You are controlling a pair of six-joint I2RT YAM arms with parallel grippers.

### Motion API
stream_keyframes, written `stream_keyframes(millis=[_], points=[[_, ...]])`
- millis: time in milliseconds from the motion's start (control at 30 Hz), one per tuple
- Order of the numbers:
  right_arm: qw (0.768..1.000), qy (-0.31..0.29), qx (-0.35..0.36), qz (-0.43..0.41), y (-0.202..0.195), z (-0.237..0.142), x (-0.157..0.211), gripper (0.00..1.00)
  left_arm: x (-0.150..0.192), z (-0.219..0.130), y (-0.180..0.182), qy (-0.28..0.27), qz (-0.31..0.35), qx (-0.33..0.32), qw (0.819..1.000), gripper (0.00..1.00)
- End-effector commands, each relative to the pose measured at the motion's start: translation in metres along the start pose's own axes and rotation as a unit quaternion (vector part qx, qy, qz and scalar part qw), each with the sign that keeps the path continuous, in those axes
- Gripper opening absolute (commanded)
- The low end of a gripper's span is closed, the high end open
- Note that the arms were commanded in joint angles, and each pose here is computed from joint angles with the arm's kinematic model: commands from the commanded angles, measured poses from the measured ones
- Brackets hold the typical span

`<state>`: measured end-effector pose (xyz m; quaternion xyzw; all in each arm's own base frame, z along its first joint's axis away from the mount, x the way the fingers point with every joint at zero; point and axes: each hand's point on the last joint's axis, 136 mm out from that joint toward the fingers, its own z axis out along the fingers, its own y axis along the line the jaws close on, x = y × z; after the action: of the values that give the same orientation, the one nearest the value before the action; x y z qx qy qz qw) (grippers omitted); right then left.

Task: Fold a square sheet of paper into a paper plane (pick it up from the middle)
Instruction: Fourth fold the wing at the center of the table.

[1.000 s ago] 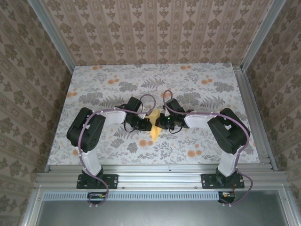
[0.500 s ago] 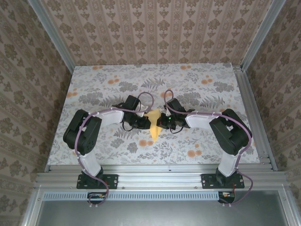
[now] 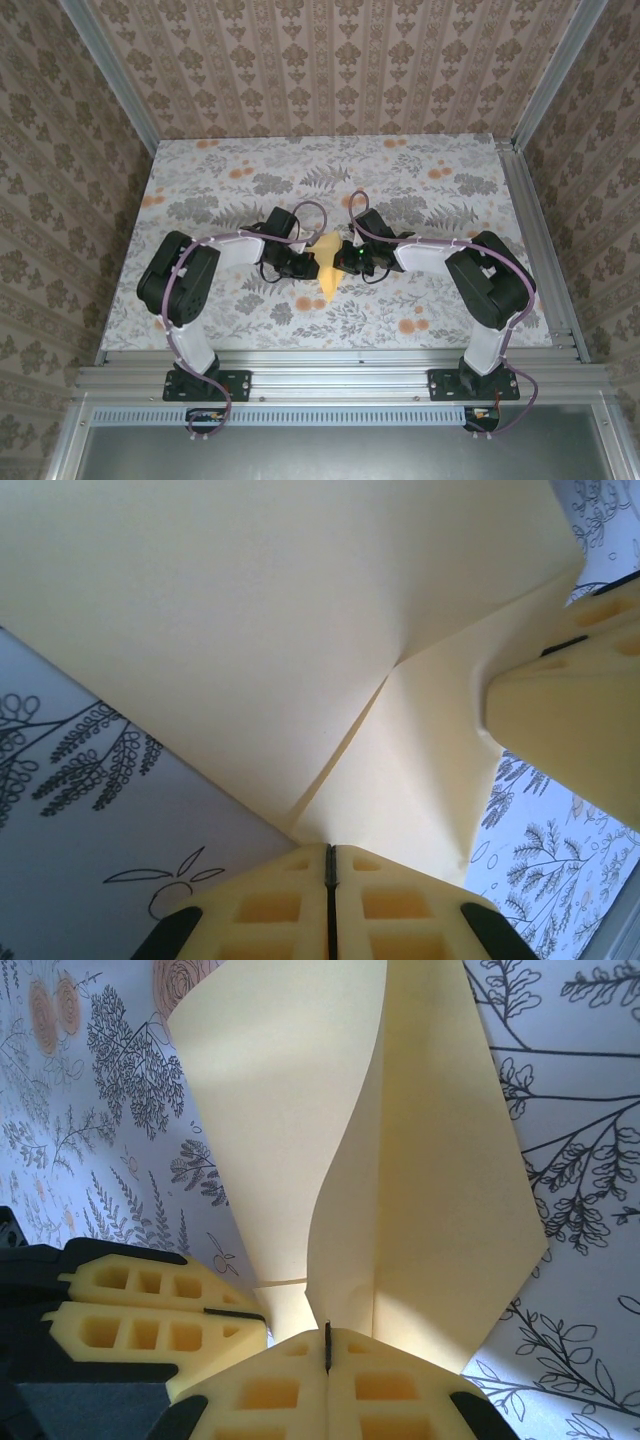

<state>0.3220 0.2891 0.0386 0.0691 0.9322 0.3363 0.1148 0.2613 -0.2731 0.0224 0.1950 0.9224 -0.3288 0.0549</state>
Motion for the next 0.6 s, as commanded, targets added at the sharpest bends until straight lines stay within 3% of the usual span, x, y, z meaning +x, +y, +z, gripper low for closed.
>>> stream_keyframes(millis=[0, 567], points=[[1.000, 0.001, -0.005, -0.006, 0.005, -0.005, -0.001, 0.00, -0.001, 0.004, 0.004, 0.003, -0.010, 0.001, 1.000, 0.08], [0.999, 0.014, -0.032, -0.008, 0.024, 0.007, -0.002, 0.00, 0.003, 0.009, 0.010, 0.010, -0.013, -0.004, 1.000, 0.08]])
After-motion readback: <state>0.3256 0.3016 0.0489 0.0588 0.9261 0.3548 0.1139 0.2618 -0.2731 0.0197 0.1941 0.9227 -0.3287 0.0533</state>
